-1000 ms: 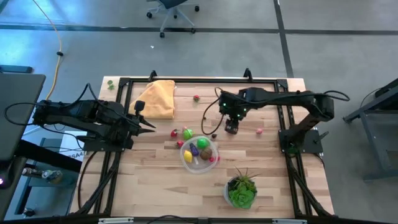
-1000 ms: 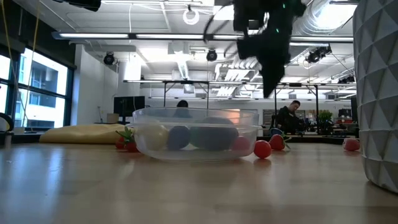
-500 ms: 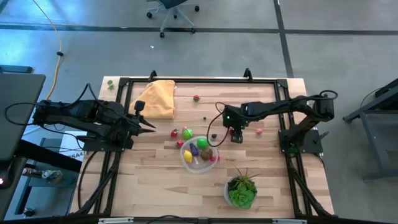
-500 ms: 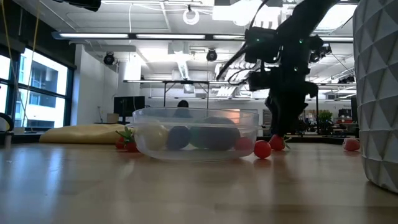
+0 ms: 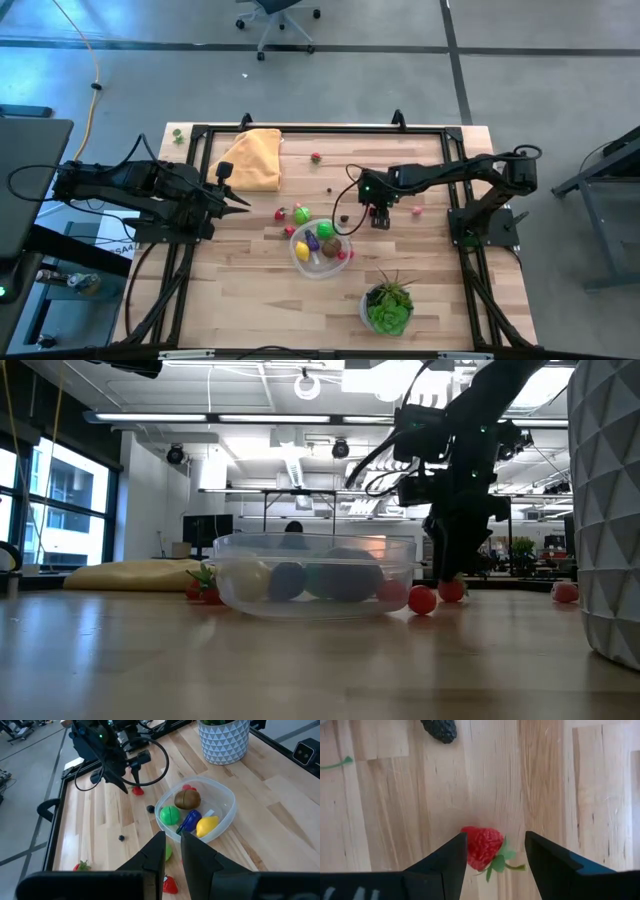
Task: Pick and placing Produce into tupperware
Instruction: Put the red strawberry into the transparent bin
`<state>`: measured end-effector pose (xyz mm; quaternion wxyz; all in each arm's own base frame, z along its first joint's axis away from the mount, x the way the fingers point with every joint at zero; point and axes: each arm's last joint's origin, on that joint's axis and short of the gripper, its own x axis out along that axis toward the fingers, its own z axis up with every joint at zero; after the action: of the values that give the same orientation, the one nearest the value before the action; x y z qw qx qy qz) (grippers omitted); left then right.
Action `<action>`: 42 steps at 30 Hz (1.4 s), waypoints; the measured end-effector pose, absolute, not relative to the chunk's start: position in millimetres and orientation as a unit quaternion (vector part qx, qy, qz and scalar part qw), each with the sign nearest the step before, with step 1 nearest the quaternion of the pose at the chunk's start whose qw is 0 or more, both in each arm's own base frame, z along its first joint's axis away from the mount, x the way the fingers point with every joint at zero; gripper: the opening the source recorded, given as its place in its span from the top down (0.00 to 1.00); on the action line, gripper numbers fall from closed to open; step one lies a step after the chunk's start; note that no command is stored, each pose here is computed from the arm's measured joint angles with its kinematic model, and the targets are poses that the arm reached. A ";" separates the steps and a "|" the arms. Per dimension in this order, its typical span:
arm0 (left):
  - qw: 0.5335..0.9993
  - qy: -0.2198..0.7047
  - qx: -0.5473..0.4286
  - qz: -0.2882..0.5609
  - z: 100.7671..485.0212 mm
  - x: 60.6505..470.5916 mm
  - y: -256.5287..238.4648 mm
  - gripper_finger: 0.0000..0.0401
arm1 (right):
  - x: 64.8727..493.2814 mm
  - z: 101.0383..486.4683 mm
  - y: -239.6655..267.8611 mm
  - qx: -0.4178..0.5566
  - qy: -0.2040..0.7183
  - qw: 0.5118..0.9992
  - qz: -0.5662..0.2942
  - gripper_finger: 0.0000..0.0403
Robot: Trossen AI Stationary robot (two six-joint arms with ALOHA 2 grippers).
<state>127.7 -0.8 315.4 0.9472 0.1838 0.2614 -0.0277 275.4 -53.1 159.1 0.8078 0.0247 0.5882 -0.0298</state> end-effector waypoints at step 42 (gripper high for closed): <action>0.947 0.261 0.184 -0.028 315.5 127.6 -0.7 0.87 | 277.2 145.8 -52.1 -0.005 0.608 0.794 0.027 0.53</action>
<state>127.6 -0.7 315.5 0.9472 0.1840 0.2612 -0.0276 277.2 -52.1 145.8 0.7935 -0.0048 0.6079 0.0269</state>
